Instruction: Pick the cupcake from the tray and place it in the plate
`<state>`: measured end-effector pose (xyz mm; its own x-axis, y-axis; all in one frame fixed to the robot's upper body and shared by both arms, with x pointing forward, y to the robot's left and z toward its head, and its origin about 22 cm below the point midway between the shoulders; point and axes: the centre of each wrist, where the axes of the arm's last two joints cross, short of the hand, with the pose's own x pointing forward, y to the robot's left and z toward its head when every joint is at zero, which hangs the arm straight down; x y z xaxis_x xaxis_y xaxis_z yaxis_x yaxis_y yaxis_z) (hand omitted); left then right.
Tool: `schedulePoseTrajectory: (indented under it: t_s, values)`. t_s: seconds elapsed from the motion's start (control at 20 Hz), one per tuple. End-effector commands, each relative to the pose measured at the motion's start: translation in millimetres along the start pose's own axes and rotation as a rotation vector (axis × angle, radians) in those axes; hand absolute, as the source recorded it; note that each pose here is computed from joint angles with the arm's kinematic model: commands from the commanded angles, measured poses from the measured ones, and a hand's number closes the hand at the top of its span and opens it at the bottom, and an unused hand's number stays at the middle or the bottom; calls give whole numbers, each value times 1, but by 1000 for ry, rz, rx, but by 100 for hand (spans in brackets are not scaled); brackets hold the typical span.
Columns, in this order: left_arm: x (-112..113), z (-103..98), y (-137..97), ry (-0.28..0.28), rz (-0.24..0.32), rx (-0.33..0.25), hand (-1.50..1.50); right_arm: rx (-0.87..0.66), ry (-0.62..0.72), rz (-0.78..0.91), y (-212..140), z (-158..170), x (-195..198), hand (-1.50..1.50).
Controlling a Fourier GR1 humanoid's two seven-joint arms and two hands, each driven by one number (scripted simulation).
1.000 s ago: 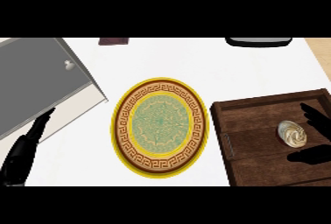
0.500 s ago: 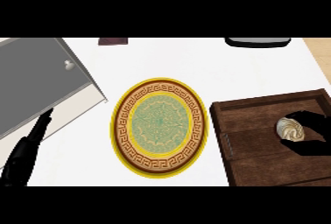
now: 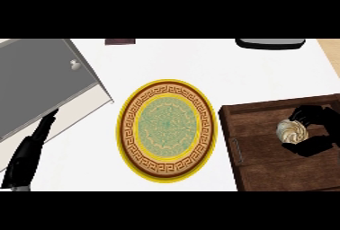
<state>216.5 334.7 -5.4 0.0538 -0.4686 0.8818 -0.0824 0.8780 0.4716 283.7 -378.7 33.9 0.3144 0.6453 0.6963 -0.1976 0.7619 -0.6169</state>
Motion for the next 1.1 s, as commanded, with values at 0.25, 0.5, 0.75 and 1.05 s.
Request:
schedulePoseTrajectory:
  t_s: [0.25,0.5,0.75,1.05]
  values:
    - [23,-25,-9,-96,4,-77,0,42,-380,639,-37,-29,94,150]
    - [16,-14,-15,-64,6,-48,0,-88,-581,611,-55,-56,119,150]
    - [7,-9,-12,-38,11,-15,0,-219,-833,516,-71,-63,125,150]
    - [9,-5,-4,-13,5,4,0,-62,-1113,366,-79,-64,174,150]
